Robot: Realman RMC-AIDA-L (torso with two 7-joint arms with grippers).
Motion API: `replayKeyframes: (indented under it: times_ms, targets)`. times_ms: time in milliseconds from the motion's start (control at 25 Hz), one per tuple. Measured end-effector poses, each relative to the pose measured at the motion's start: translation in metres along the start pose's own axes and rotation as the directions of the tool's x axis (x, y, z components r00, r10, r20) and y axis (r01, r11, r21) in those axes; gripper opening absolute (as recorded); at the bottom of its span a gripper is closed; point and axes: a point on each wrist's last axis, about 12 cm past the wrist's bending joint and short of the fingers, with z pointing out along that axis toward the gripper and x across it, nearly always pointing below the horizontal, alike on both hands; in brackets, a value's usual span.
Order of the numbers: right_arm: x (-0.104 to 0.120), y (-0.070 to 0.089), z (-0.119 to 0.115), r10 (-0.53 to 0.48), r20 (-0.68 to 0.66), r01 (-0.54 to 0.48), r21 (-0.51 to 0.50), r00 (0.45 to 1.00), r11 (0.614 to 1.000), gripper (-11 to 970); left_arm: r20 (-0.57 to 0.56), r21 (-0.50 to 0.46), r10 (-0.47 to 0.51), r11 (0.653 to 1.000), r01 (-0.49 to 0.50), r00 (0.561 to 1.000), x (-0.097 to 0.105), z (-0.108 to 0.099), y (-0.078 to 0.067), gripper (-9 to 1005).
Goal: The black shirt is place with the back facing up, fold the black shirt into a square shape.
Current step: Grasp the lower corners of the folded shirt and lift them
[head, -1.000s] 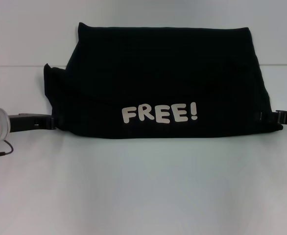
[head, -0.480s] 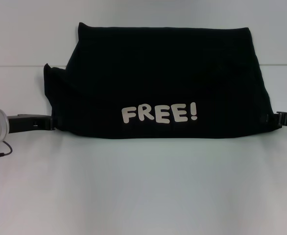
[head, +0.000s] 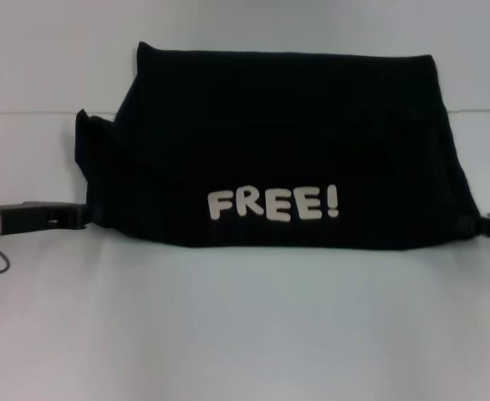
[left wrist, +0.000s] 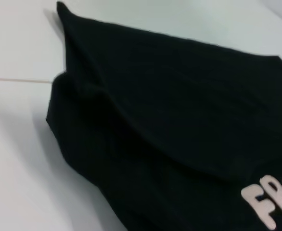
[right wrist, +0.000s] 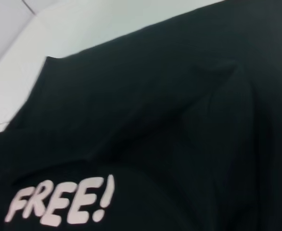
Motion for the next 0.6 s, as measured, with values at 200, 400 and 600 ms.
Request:
replayKeyframes:
  times_ms: [200, 400, 600]
  targets:
    - [0.022, -0.006, -0.017, 0.014, -0.001, -0.014, -0.048, 1.000, 0.999, 1, 0.006, 0.062, -0.039, 0.997, 0.039, 0.999, 0.009, -0.024, 0.003, 8]
    - [0.049, -0.010, -0.039, -0.007, -0.019, 0.005, -0.113, 1.000, 0.994, 0, -0.017, 0.178, -0.057, 0.982, 0.059, 0.998, 0.026, -0.047, 0.001, 9]
    - [0.072, -0.014, -0.062, -0.052, -0.014, 0.049, -0.155, 0.999, 0.987, 0, -0.035, 0.283, -0.039, 0.958, 0.047, 0.999, 0.047, -0.068, -0.005, 10]
